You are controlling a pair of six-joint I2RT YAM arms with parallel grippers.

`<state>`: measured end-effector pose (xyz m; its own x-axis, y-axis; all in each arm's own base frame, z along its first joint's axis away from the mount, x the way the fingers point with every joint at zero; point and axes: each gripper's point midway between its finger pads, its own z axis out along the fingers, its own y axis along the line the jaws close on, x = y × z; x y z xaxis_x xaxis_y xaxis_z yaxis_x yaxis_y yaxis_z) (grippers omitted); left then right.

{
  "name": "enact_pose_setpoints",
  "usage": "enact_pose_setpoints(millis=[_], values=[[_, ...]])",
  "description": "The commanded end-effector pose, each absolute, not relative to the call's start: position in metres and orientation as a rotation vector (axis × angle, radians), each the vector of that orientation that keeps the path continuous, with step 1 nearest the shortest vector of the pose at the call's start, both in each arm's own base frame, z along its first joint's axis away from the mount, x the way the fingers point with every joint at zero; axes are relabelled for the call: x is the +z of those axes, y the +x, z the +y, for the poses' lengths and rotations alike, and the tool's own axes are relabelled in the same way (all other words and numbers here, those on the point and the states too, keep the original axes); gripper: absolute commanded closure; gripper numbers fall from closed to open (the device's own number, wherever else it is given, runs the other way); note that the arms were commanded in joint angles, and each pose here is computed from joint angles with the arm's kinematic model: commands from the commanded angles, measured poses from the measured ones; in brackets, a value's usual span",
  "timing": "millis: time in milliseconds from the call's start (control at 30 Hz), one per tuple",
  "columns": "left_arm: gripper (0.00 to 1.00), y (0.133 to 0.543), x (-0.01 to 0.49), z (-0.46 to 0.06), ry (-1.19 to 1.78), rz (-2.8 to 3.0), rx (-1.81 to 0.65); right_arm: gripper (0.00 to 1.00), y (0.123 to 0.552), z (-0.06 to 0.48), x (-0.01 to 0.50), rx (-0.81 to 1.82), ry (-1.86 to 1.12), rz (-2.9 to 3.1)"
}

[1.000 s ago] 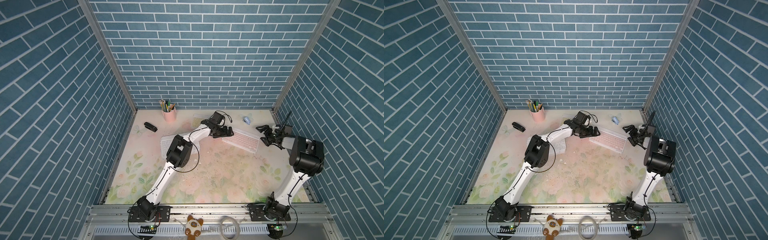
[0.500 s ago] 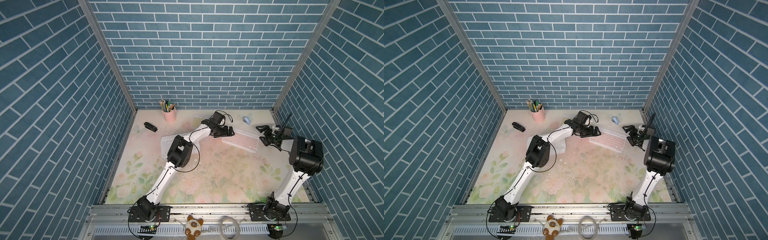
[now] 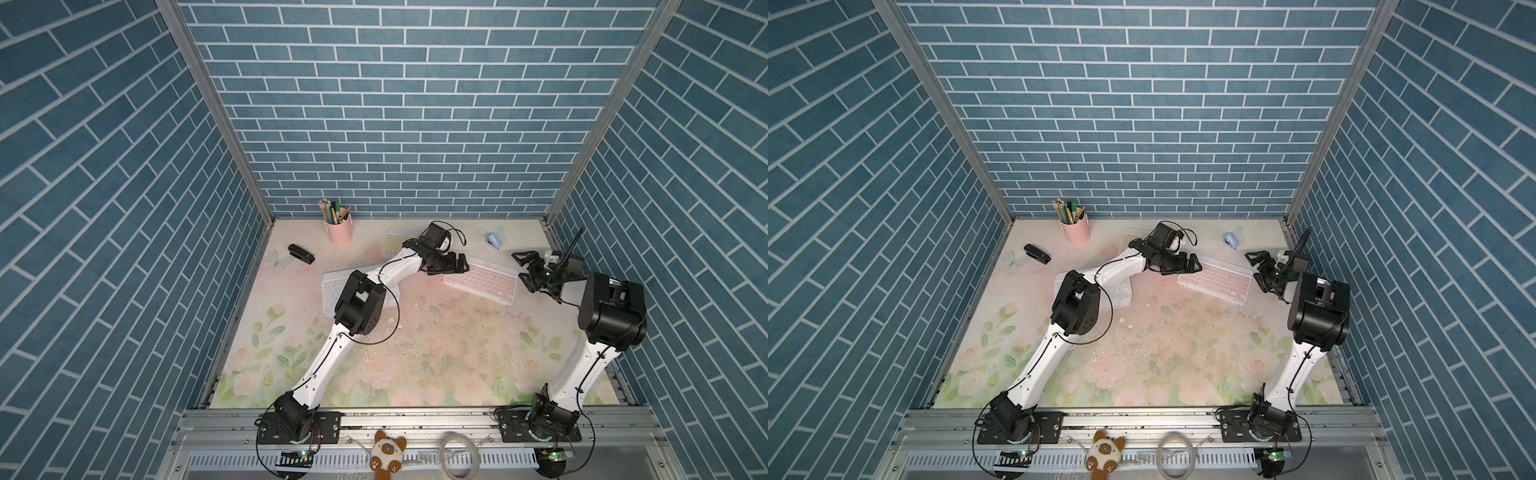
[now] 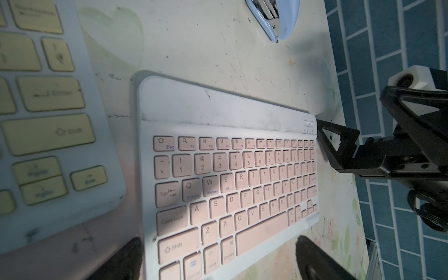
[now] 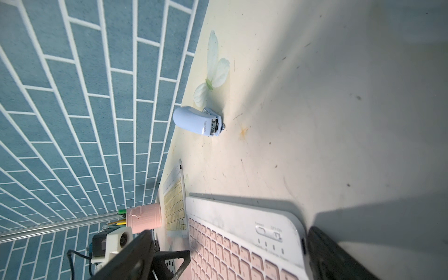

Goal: Stack the numeric keypads
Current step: Pick up the numeric keypad from the center of the board.

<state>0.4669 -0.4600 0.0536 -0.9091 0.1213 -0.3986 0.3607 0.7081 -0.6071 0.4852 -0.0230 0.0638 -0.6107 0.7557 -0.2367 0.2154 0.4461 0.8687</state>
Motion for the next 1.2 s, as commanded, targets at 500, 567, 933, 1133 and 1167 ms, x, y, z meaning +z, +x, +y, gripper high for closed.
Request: enact_pose_setpoints(millis=[500, 567, 933, 1133, 1167], values=[[0.00, 0.454, 0.010, -0.444, 0.359, 2.730, -0.947, 0.01, 0.489, -0.011, 0.056, 1.174, 0.817, 2.083], [0.01, 0.454, 0.011, -0.444, 0.356, 2.729, -0.947, 0.01, 0.488, -0.007, 0.057, 1.186, 0.801, 2.085], [0.00, 0.455, 0.009, -0.443, 0.356, 2.731, -0.947, 0.01, 0.481, 0.014, 0.066, 1.251, 0.682, 2.058], [0.00, 0.455, 0.008, -0.442, 0.354, 2.733, -0.950, 0.01, 0.470, 0.021, 0.073, 1.270, 0.625, 2.038], [0.00, 0.454, 0.007, -0.443, 0.355, 2.735, -0.952, 0.01, 0.469, 0.022, 0.074, 1.273, 0.619, 2.038]])
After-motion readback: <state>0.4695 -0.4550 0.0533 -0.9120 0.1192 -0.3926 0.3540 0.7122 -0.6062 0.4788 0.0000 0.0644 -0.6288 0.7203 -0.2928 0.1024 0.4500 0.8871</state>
